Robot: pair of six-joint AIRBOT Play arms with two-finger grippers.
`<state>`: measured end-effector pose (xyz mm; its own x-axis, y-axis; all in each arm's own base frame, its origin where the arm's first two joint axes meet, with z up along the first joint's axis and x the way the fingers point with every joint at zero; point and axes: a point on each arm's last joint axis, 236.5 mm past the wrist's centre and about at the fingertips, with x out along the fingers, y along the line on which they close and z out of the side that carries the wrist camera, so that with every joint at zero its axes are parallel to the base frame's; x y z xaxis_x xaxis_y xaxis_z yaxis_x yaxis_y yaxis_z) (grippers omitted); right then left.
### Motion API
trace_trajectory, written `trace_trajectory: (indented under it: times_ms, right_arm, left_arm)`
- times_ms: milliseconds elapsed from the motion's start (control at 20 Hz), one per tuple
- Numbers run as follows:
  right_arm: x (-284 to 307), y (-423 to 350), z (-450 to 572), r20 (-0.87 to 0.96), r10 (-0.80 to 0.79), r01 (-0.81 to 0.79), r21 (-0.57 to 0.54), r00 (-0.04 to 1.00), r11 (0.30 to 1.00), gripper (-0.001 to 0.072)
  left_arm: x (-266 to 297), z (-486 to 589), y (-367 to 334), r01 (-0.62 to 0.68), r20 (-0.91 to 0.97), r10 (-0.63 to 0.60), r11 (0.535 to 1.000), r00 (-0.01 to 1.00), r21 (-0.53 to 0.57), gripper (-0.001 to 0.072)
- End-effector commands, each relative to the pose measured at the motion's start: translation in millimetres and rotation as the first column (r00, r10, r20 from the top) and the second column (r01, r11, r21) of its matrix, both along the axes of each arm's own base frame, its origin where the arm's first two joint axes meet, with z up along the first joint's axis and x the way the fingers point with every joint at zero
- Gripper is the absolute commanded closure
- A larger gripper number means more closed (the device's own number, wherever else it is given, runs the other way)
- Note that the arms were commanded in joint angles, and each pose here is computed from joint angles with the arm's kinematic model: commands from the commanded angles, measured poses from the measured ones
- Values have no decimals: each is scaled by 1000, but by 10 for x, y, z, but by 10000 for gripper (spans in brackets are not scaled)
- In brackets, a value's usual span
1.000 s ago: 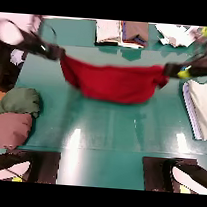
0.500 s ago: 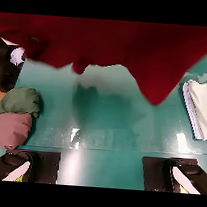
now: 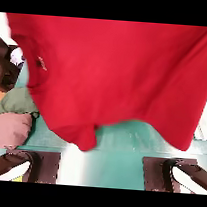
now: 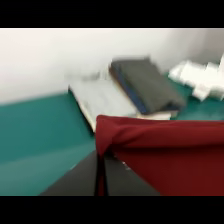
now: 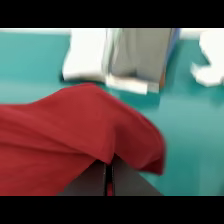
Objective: Fold the shirts.
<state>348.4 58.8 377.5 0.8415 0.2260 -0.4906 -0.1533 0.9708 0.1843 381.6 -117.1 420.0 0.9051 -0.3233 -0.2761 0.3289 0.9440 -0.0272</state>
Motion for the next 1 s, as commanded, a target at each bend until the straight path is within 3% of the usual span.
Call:
trace_trajectory:
  times_ms: [0, 250, 450, 500, 550, 600, 650, 950]
  right_arm:
    - [513, 189, -998, -252, 46, -50, -9, 967, 999, 695]
    - [1267, 480, -2607, -444, 57, -60, 7, 894, 998, 695]
    - [1437, 492, -3241, -528, 43, -50, 2, 848, 999, 692]
    - [1443, 493, -3281, -535, 43, -50, 2, 844, 999, 655]
    - [1445, 492, -3277, -533, 43, -49, 2, 845, 999, 430]
    - [1451, 479, -3232, -528, 41, -48, 1, 848, 999, 331]
    - [1449, 453, -3149, -523, 40, -47, 0, 851, 999, 330]
    - [770, -11, -2882, -576, -13, -1, -24, 817, 1000, 334]
  left_arm:
    - [720, -1317, -177, 26, -340, 9, 995, 940, 97, 681]
    - [1382, -3077, -312, 68, -629, 58, 982, 775, 174, 681]
    - [1414, -3603, -245, 83, -708, 96, 973, 700, 215, 679]
    - [1420, -3587, -215, 77, -707, 100, 974, 701, 214, 678]
    - [1426, -3551, -156, 66, -704, 107, 975, 702, 214, 573]
    - [1403, -3501, -78, 54, -706, 116, 975, 698, 214, 344]
    - [1350, -3462, 23, 41, -719, 130, 976, 683, 215, 281]
    - [617, -3349, 286, 46, -803, 156, 974, 576, 222, 290]
